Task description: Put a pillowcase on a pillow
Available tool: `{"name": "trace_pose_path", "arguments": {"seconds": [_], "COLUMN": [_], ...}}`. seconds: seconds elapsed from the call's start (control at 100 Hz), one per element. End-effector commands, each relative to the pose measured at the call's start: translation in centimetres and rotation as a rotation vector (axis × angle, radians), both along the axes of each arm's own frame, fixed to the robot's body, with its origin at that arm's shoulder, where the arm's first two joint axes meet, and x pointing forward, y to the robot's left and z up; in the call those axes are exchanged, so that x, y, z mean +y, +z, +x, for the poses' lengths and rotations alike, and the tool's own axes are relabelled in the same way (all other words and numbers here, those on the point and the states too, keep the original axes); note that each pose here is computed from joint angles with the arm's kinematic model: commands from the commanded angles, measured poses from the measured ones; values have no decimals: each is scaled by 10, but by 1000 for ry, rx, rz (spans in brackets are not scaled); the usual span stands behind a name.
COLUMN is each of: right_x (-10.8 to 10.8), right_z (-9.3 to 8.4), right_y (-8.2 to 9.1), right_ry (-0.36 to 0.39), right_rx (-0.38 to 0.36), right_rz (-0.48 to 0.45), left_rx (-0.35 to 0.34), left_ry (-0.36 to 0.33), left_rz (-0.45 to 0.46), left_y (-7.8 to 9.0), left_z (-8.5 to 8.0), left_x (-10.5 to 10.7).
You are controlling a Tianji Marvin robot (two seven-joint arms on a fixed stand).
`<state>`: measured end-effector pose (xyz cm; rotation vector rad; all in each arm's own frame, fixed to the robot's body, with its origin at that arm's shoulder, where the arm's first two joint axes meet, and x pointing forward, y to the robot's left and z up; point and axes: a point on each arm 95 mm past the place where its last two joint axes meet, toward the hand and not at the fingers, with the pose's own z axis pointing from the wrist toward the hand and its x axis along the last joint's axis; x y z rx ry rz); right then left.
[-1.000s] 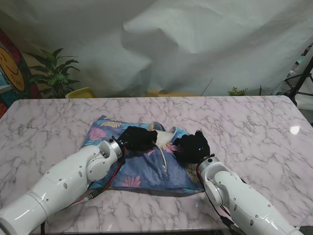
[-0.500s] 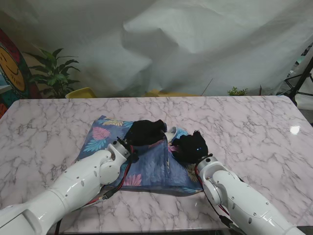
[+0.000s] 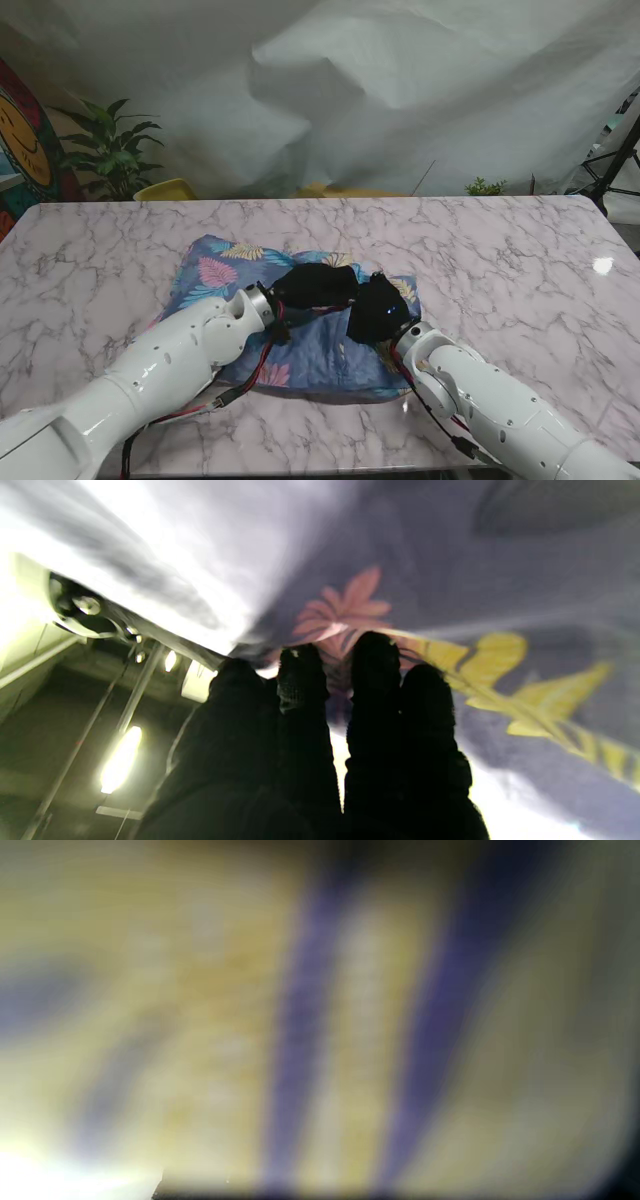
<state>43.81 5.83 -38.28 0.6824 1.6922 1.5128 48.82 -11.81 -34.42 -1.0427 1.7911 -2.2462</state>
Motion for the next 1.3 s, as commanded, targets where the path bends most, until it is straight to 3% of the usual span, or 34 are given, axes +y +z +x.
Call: {"name": "trace_pose_path", "arguments": {"seconds": [0.0, 0.32, 0.55, 0.72, 1.04, 1.21, 1.29], "right_x": [10, -3, -11, -21, -32, -28, -24], "right_z": [-5, -18, -26, -17, 2, 2, 3], "right_y": [4, 37, 67, 70, 47, 43, 39], "right_ry": [21, -44, -136, -226, -289, -287, -270], "right_rx": [10, -38, -160, -192, -110, -108, -98], "right_rz": [11, 92, 144, 126, 119, 134, 136], "left_rx": [27, 98, 117, 59, -200, -260, -238], "left_ry": [-12, 9, 14, 43, 172, 273, 296], "left_rz": [138, 344, 341, 252, 71, 108, 165], "left_y": [-12, -15, -17, -7, 27, 38, 37], "left_z": [-1, -3, -10, -18, -27, -18, -11], "left_x": [16, 43, 53, 58, 65, 71, 76]}}
